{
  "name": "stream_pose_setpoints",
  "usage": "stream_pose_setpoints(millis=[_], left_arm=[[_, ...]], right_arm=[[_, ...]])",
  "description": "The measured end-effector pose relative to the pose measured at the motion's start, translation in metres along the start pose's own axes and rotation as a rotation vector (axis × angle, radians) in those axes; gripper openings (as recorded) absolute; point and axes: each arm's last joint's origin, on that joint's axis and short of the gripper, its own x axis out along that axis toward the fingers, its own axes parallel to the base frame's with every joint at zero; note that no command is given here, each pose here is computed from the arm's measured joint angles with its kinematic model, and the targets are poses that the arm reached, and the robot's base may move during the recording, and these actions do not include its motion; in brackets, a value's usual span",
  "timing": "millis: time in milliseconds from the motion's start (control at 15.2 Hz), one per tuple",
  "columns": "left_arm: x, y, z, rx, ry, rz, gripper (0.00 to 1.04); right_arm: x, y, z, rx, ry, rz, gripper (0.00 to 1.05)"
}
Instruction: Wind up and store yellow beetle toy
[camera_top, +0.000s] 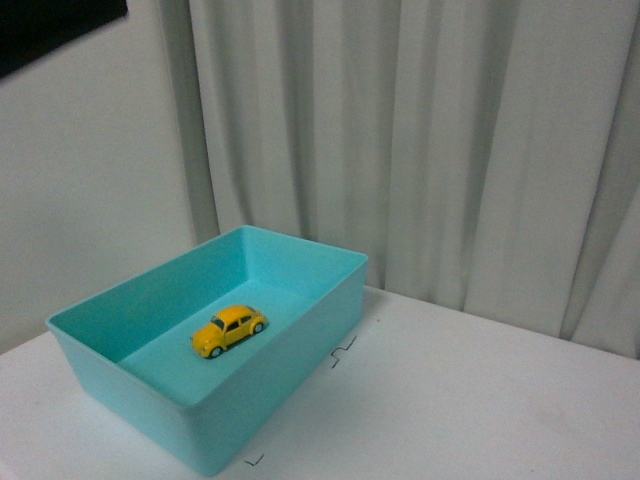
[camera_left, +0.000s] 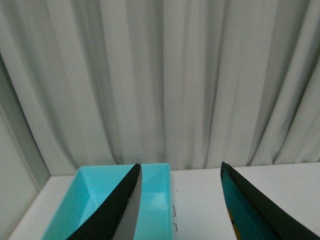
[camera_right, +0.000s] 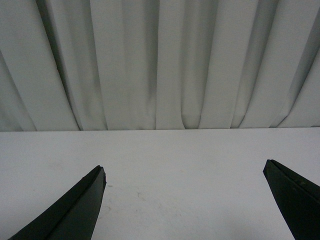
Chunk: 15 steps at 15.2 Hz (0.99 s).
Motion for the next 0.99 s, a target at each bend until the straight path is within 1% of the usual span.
stream_pose_setpoints(millis=[66, 198, 264, 330, 396, 462, 593, 725, 791, 857, 923, 989], left_arm=[[0.000, -0.003, -0.015, -0.024, 0.024, -0.004, 0.39], [-0.002, -0.008, -0.037, -0.041, 0.049, 0.005, 0.22], [-0.003, -0.009, -0.041, -0.045, 0.044, 0.003, 0.15], [-0.006, -0.012, -0.047, -0.050, 0.027, 0.002, 0.04], [-0.007, -0.014, -0.050, -0.052, 0.021, 0.010, 0.02], [-0.010, -0.025, -0.063, -0.055, 0.028, -0.021, 0.02], [-0.012, -0.024, -0.075, -0.056, 0.035, 0.006, 0.02], [-0.014, -0.025, -0.082, -0.055, 0.028, 0.006, 0.02], [-0.019, -0.025, -0.088, -0.055, 0.064, 0.006, 0.02], [-0.024, -0.026, -0.095, -0.055, 0.051, 0.005, 0.02], [-0.025, -0.025, -0.093, -0.055, 0.021, 0.006, 0.02], [-0.025, -0.026, -0.094, -0.055, 0.025, 0.007, 0.02]], right_arm=[[0.000, 0.000, 0.000, 0.000, 0.001, 0.000, 0.98], [0.000, 0.000, 0.000, 0.000, 0.000, -0.001, 0.98], [0.000, 0.000, 0.000, 0.000, 0.000, 0.000, 0.98], [0.000, 0.000, 0.000, 0.000, 0.000, 0.000, 0.98], [0.000, 0.000, 0.000, 0.000, 0.000, 0.000, 0.98], [0.000, 0.000, 0.000, 0.000, 0.000, 0.000, 0.98], [0.000, 0.000, 0.000, 0.000, 0.000, 0.000, 0.98], [0.000, 0.000, 0.000, 0.000, 0.000, 0.000, 0.98], [0.000, 0.000, 0.000, 0.000, 0.000, 0.000, 0.98], [0.000, 0.000, 0.000, 0.000, 0.000, 0.000, 0.98], [0.000, 0.000, 0.000, 0.000, 0.000, 0.000, 0.98], [0.000, 0.000, 0.000, 0.000, 0.000, 0.000, 0.98]])
